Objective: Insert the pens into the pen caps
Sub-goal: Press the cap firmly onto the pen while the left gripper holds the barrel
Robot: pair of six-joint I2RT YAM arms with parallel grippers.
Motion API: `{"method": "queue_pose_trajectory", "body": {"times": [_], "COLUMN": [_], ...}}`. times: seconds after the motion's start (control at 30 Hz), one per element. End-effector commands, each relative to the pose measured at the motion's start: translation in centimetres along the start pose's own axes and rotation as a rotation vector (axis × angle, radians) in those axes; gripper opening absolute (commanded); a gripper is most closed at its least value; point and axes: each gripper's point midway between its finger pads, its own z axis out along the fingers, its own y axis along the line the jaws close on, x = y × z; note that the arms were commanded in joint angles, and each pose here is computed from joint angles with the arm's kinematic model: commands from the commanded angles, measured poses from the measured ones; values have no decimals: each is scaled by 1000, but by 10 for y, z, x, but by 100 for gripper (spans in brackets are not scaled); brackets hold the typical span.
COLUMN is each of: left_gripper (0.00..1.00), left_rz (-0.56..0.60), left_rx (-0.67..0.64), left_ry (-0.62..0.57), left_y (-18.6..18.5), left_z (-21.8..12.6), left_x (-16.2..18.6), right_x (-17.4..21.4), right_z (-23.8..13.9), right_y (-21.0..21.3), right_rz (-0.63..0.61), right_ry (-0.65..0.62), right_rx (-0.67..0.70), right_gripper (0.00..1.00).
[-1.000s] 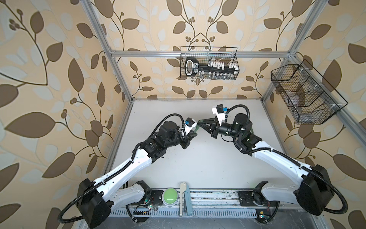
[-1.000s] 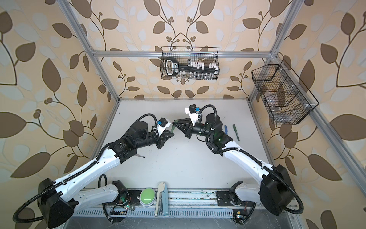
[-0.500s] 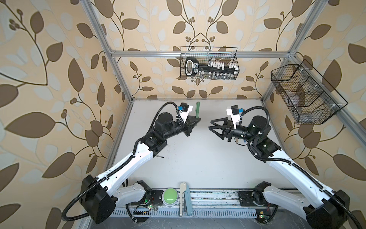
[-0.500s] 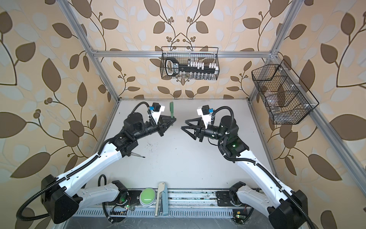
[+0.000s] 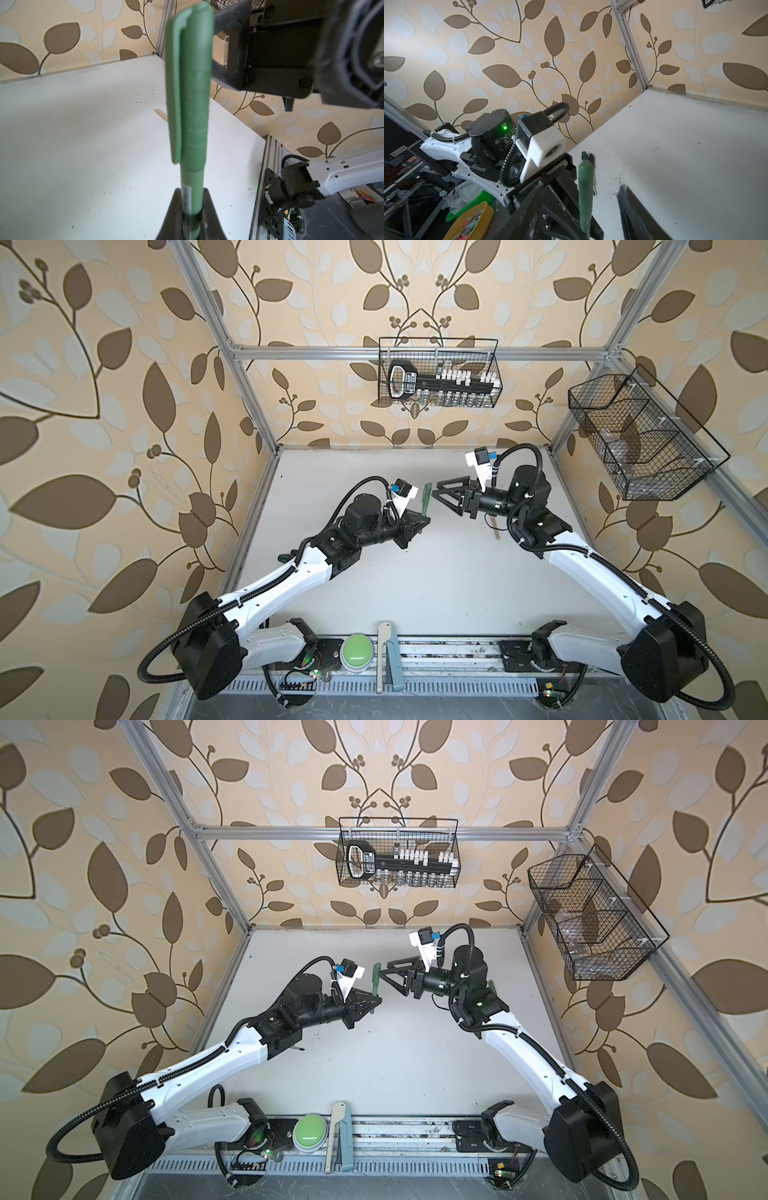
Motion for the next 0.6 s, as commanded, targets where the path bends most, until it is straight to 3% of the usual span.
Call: {"method": "queue_pose_trajectory", "body": {"times": [0.0,0.57], "left_gripper": [0,0], "left_rz": [26,22], "left_rx": [47,48], "left_ry": [-67,-71], "left_y": [-14,-15], "left_z": [-5,-5], "left_x": [-22,-23], "right_x": [-17,-5], "right_z": [1,22], "right_y": [22,-1], "right_rz": [-36,22], "right_ry": [-26,46], "right_rx": [-67,-32], "right_gripper": [59,49]}}
